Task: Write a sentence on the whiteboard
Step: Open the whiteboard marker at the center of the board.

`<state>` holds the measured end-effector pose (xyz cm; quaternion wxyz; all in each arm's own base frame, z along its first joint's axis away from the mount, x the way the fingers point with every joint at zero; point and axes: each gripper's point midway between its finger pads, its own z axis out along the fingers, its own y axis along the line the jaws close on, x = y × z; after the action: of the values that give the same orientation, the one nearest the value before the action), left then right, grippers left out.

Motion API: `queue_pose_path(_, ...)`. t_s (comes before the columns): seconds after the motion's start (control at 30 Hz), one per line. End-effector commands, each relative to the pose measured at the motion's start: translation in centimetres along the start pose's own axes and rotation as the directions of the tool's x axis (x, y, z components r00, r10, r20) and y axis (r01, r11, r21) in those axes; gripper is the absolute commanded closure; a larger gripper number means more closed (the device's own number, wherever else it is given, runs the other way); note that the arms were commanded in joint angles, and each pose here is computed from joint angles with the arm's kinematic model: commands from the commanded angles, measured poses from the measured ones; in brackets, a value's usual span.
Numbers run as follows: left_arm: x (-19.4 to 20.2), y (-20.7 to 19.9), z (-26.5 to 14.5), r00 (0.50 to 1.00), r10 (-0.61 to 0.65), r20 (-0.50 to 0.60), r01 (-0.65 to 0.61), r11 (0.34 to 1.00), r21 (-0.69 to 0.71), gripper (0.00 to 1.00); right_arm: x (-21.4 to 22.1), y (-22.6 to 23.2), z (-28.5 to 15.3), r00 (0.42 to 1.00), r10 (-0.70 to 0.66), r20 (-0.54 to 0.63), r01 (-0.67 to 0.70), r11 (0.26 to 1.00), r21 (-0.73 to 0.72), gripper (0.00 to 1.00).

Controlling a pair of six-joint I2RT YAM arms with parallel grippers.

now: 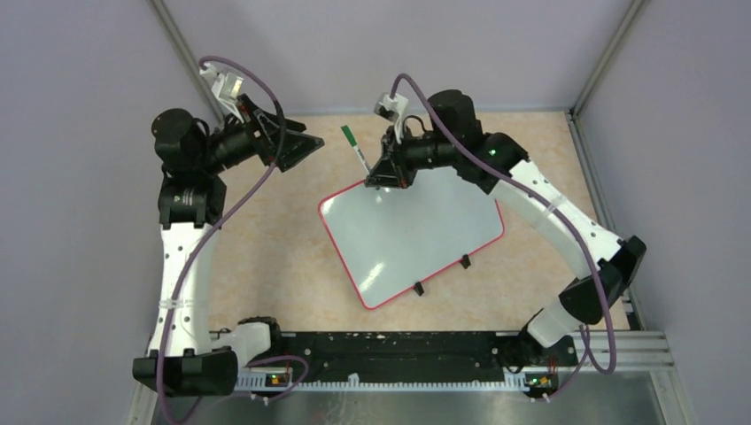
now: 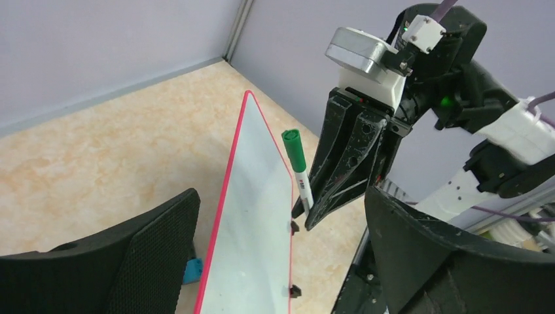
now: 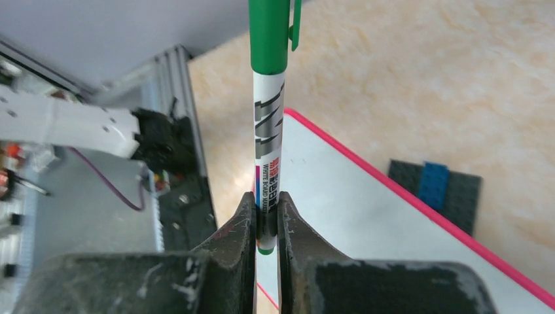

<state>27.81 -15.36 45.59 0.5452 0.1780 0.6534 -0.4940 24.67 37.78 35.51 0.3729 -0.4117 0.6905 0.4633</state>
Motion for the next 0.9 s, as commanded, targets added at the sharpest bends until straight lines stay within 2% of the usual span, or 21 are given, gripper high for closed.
queue_pose_path(0.0,2.0,0.1,-1.0,0.981,0.125,-0.145,-0.125,0.992,0.011,0.01,2.5,-0.4,-5.6,0.939,-0.273,-0.207,0.296,0.951,0.09,1.0)
queue_pose_path(0.2,4.6,-0.7,0.2,0.969,0.013,-0.247,0.013,0.995,0.103,0.01,3.6,-2.3,-9.0,0.859,-0.391,-0.33,0.478,0.844,0.245,1.0)
queue_pose_path(0.33,6.7,-1.4,1.7,0.951,-0.027,-0.307,0.066,0.991,0.118,0.05,3.9,-2.8,-9.6,0.822,-0.422,-0.383,0.54,0.791,0.287,1.0)
queue_pose_path(0.47,7.7,-1.6,2.2,0.931,-0.106,-0.348,0.168,0.974,0.154,0.15,4.3,-3.3,-9.6,0.776,-0.457,-0.435,0.605,0.735,0.306,1.0)
queue_pose_path(0.67,8.9,-2.5,2.9,0.9,-0.164,-0.404,0.262,0.944,0.2,0.24,4.4,-3.8,-9.3,0.693,-0.511,-0.509,0.703,0.637,0.317,1.0)
queue_pose_path(0.8,10.3,-1.9,3.4,0.88,-0.194,-0.434,0.296,0.938,0.18,0.34,3.8,-3.5,-8.9,0.669,-0.532,-0.519,0.727,0.613,0.31,1.0)
queue_pose_path(0.87,10.9,-1.8,3.7,0.872,-0.194,-0.449,0.302,0.936,0.183,0.35,3.9,-3.5,-8.6,0.654,-0.539,-0.531,0.74,0.601,0.301,1.0)
